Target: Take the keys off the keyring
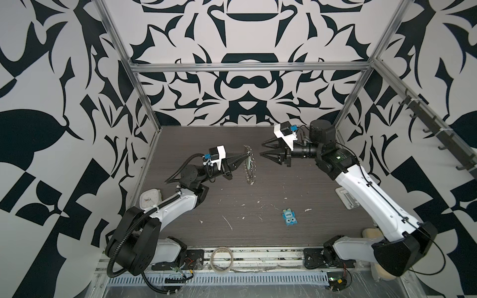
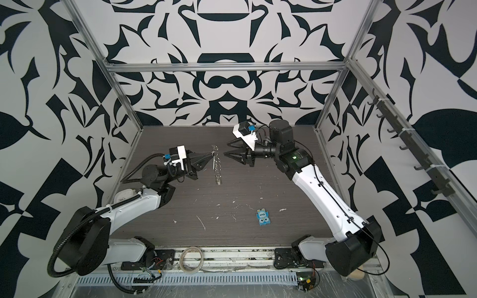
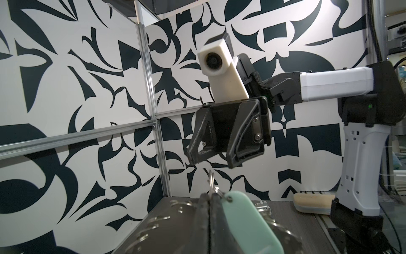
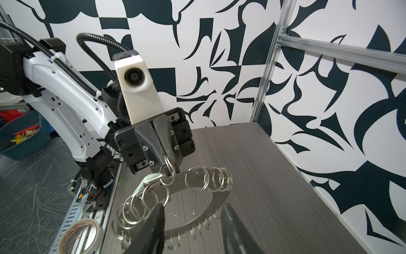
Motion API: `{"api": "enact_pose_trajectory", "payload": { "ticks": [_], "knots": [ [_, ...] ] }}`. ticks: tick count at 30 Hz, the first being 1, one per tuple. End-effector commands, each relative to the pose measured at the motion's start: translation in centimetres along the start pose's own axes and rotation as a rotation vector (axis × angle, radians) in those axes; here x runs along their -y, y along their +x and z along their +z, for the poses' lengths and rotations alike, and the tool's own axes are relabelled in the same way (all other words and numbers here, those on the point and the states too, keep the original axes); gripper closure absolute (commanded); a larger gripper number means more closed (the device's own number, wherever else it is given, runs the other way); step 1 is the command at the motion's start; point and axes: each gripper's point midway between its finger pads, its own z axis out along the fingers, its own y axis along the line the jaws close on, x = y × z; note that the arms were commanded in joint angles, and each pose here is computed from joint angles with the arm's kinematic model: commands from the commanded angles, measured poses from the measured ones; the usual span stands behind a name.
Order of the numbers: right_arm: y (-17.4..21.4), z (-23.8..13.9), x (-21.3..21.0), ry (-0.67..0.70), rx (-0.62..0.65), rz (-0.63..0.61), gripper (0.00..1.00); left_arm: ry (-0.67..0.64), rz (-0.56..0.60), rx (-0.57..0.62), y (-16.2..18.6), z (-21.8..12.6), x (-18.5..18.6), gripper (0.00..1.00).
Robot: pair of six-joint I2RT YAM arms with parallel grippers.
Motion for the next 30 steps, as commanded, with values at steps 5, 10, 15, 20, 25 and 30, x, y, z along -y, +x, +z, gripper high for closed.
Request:
{"api": "enact_pose_trajectory", "payload": {
  "ticks": [5, 10, 15, 20, 25, 30],
  "knots": [
    [-0.2, 0.3, -0.3, -0.006, 0.036, 0.019, 0.55, 0.097, -0.017, 0.044, -2.3, 0.9, 1.0, 1.00],
    [-0.4, 0.3, -0.6, -0.010, 0.054, 0.020, 0.55, 0.112, -0.034, 0.045, -2.5, 1.1, 1.0, 1.00],
    [-0.7, 0.4, -0.7, -0.011, 0.062, 0.017, 0.55, 0.124, -0.044, 0.047, -2.8, 1.2, 1.1, 1.00],
    [-0.8, 0.7, -0.3, -0.008, 0.066, 0.013, 0.55, 0.122, -0.050, 0.046, -2.8, 1.2, 1.1, 1.00],
    [-1.1, 0.9, -0.1, -0.013, 0.072, 0.015, 0.55, 0.121, -0.054, 0.043, -2.6, 1.2, 1.0, 1.00],
    [-0.9, 1.3, -0.2, -0.027, 0.068, 0.022, 0.55, 0.120, -0.056, 0.041, -2.4, 1.3, 0.9, 1.00]
  ]
}}
